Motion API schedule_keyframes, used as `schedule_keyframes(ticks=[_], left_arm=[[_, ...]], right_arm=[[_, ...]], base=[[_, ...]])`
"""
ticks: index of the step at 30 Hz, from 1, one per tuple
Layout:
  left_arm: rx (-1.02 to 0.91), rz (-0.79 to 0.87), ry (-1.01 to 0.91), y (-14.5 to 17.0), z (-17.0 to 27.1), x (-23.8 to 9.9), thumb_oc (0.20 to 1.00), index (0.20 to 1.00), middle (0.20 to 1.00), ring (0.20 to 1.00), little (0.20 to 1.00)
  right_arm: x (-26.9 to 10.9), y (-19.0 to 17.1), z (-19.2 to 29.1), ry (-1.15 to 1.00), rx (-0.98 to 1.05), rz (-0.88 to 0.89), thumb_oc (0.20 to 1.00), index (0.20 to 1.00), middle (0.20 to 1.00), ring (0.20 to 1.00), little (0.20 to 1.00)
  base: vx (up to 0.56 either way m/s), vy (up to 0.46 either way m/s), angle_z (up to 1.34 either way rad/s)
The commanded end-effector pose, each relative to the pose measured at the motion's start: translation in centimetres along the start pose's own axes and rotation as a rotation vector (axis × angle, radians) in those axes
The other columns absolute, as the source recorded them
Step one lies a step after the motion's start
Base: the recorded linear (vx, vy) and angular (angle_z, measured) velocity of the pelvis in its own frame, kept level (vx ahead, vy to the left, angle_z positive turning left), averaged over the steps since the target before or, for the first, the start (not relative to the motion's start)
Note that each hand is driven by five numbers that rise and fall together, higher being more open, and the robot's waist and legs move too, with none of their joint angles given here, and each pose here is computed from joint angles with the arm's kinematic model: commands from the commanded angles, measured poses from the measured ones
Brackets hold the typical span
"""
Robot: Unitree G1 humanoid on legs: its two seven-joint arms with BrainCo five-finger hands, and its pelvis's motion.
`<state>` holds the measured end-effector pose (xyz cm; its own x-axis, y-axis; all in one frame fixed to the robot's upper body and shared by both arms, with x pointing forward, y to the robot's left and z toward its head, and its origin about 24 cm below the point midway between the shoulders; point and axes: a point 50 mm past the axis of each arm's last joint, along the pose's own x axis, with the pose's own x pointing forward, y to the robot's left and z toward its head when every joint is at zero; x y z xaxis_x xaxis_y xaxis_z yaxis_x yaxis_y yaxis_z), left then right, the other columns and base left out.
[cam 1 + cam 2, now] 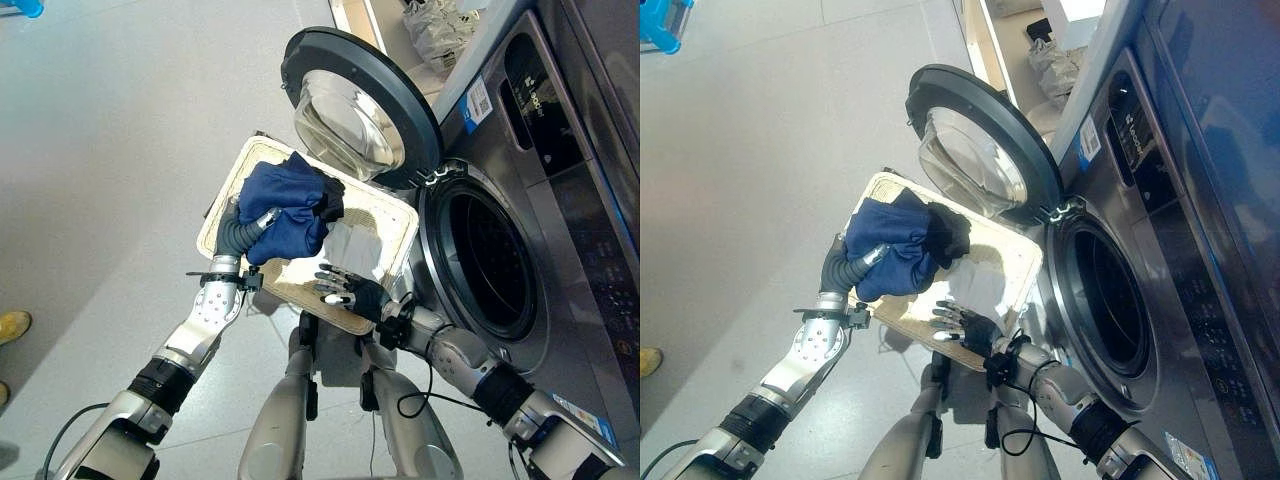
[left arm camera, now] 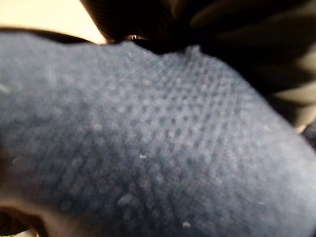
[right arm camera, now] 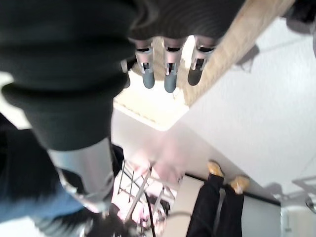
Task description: Put the clothes into the washing machine.
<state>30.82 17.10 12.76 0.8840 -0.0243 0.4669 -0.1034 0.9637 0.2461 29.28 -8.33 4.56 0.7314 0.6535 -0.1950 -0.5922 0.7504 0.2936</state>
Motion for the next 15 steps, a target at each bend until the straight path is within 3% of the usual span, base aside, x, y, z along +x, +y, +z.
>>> schedule_keyframes(ticks=[1,7,15], left_arm=[[-0.041,-0.032,-0.172,-1.3,3.0,0.4,0.2,0.2,0.2,0.2,0.2],[0.053,0.049,-0.146,-1.0,2.3,0.2,0.2,0.2,0.2,0.2,0.2],[0.082,0.058,-0.103,-1.3,1.3,-0.4,0.2,0.2,0.2,0.2,0.2]], right_arm=[[0.3,2.3,2.1,-0.17,0.009,0.05,1.0,1.0,1.0,1.0,1.0],[-0.2,2.3,4.2,-0.35,0.006,-0.058,1.0,1.0,1.0,1.0,1.0],[-0.5,2.9,4.0,-0.371,0.028,-0.055,1.0,1.0,1.0,1.0,1.0]], base=[[0.0,0.0,0.0],[0.01,0.018,-0.01],[0.02,0.025,-0.04]])
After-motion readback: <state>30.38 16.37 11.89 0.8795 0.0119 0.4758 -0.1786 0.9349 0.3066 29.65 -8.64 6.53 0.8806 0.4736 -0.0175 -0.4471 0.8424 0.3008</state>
